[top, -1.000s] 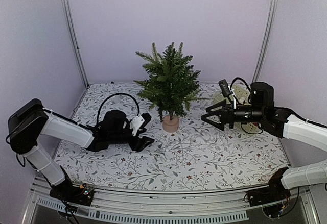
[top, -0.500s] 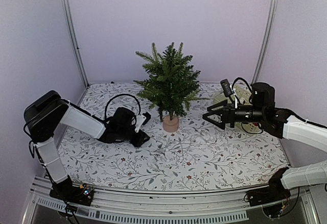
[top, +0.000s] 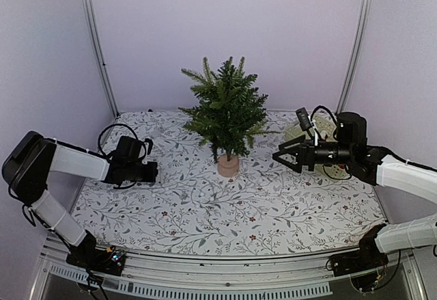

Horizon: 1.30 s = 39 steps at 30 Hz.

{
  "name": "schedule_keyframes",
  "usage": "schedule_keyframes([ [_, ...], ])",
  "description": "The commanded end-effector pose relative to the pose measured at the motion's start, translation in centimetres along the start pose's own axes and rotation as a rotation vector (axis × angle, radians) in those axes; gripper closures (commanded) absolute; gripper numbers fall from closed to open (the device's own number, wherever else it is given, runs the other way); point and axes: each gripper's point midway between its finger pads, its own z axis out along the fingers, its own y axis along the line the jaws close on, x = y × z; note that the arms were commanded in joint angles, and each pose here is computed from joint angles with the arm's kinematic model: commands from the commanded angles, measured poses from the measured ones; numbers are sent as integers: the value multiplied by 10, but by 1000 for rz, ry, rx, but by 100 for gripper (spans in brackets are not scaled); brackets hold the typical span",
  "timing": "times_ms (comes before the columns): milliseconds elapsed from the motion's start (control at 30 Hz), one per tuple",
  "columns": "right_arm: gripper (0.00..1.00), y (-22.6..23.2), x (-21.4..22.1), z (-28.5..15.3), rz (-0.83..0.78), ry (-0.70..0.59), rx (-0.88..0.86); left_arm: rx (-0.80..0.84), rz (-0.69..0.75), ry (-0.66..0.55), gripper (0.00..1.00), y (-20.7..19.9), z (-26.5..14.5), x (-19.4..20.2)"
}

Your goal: Decorate the small christmas tree

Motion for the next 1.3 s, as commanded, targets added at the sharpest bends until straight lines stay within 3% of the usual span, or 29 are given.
schedule_keyframes([
  [0,14,-3,1,-2,-3,-9,1,-10,20,-31,97,0,-19,-7],
  [100,14,-4,3,-2,0,-5,-2,94,222,-136,70,-47,-40,-29],
  [167,14,-4,3,-1,1,-5,-5,180,335,-190,61,-81,-52,-33],
  [267,14,-4,2,-1,0,-9,-7,275,384,-214,52,-100,-56,-30],
  [733,14,0,1,-5,-5,-18,-15,232,536,153,54,-89,-24,15],
  [900,14,2,1,-5,-8,-19,-25,192,541,184,48,-69,-30,12],
  [1000,14,2,1,-4,-6,-19,-32,178,517,272,48,-54,-21,22],
  [1167,14,3,0,-4,-10,-22,-35,155,483,326,48,-43,-8,26],
  [1267,14,2,1,-3,-7,-21,-37,142,471,333,53,-39,-3,24],
])
